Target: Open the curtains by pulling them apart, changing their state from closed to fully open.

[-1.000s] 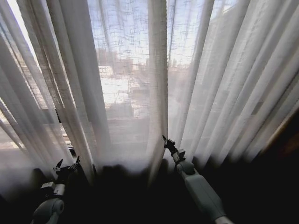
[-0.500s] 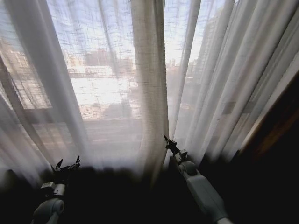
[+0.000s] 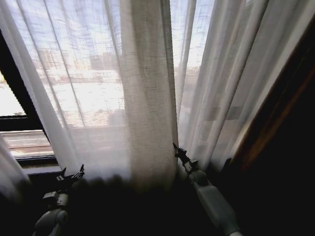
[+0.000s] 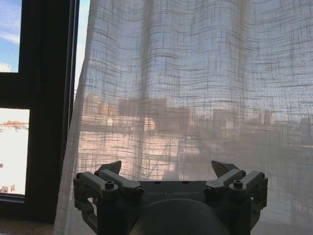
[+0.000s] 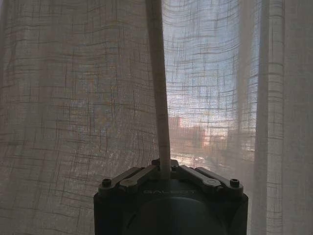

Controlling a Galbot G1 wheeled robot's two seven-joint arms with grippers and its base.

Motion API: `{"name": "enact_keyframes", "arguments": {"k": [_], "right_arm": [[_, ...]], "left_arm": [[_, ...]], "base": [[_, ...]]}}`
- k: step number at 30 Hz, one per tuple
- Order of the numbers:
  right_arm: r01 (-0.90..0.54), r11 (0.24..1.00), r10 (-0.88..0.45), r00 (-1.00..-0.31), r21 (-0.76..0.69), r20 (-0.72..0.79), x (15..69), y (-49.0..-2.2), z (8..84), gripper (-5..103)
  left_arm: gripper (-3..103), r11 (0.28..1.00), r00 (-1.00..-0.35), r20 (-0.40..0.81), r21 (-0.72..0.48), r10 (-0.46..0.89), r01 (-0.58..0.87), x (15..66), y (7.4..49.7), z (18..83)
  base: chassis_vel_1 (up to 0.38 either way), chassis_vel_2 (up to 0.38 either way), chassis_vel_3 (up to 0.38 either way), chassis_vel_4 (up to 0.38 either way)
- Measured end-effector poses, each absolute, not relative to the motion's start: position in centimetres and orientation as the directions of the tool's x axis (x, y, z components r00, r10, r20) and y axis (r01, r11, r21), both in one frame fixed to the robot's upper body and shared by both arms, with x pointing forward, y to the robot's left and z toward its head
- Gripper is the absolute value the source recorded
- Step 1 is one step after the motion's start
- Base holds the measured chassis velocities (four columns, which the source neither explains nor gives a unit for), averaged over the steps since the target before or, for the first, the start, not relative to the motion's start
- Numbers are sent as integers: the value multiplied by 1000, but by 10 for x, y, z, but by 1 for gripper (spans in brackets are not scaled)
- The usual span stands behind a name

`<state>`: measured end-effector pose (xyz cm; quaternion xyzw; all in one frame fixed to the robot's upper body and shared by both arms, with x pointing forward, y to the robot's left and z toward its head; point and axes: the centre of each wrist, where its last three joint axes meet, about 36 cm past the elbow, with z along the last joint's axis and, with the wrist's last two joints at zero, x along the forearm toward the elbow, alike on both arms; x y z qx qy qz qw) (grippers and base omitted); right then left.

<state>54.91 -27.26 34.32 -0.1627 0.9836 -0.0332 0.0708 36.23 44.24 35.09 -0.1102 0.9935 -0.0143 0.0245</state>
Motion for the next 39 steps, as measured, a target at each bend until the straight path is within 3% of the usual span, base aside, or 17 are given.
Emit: {"name": "enact_keyframes", "arguments": {"k": [16,39], "right_arm": [[-290,952,-303,-940,-98,-155,549,-265,343,0],[-322,940,-337,-929,-115,-156,546,-271,337,0]], "left_arm": [[100,975,-975,-45,-34,-220,-218,362,442,351],[100,975,-974,-45,-34,-220,-219,362,442,351]], "base": [[-331,-335,329,331],[-15,-8,18,10]]}}
